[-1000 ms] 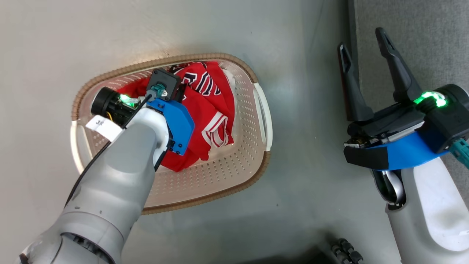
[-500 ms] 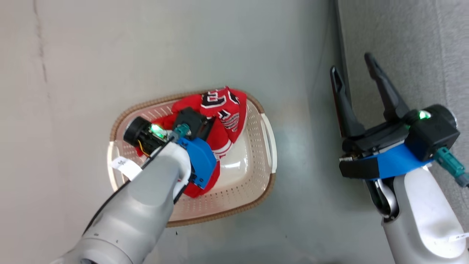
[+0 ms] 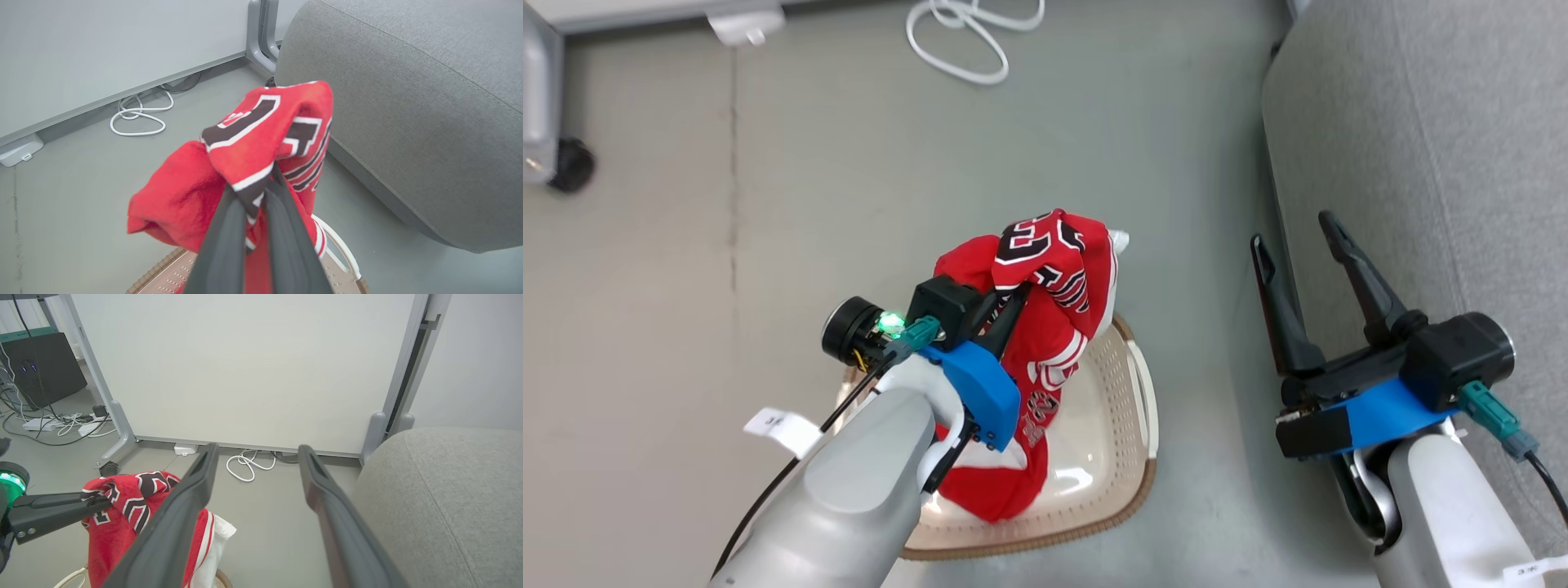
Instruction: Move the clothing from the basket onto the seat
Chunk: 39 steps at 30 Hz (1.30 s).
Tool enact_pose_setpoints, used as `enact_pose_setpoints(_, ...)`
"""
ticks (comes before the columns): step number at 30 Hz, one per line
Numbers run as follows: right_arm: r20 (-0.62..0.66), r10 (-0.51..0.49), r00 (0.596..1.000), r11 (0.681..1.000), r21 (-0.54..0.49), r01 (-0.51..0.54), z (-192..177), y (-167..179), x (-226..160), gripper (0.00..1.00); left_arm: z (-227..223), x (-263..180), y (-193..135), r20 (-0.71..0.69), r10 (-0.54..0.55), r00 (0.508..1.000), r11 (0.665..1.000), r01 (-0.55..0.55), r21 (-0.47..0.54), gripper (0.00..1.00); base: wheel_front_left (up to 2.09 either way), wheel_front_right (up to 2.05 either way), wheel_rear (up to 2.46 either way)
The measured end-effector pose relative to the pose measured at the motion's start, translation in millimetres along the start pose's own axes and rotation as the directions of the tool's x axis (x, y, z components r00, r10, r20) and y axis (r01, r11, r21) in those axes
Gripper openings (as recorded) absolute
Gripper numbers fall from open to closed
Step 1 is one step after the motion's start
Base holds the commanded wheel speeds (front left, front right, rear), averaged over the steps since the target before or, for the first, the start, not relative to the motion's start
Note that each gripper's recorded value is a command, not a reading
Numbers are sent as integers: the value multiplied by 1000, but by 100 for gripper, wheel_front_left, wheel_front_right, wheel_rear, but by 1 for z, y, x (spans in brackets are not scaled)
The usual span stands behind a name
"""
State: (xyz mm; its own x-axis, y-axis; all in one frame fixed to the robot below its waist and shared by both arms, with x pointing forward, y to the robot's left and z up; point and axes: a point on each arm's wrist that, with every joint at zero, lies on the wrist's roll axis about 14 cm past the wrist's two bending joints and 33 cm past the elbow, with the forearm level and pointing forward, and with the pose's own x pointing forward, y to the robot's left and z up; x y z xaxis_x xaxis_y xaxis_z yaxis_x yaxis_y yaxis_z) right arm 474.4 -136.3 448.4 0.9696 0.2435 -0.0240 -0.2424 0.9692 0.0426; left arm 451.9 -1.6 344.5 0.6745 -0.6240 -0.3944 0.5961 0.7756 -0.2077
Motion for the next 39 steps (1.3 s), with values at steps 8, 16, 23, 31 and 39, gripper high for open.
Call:
enact_pose_setpoints(8,57,13,998,1000,2,-13,30,14,-20,100,68,-36,5,209,74,975,997,-76,1,0,0,0,0)
enact_pose_setpoints(16,104,7,995,1000,0,-7,52,22,-43,100,133,-69,-10,405,77,911,995,-99,33,0,0,0,0)
enact_pose_setpoints(23,129,6,992,1000,0,-6,62,28,-56,100,179,-90,-33,522,20,853,992,-83,97,0,0,0,0)
enact_pose_setpoints(31,142,8,990,1000,7,-9,67,33,-64,100,219,-109,-54,611,-45,790,985,-66,158,0,0,0,0)
enact_pose_setpoints(39,159,15,987,1000,12,-17,73,37,-66,100,221,-114,-55,614,-50,787,983,-71,171,0,0,0,0)
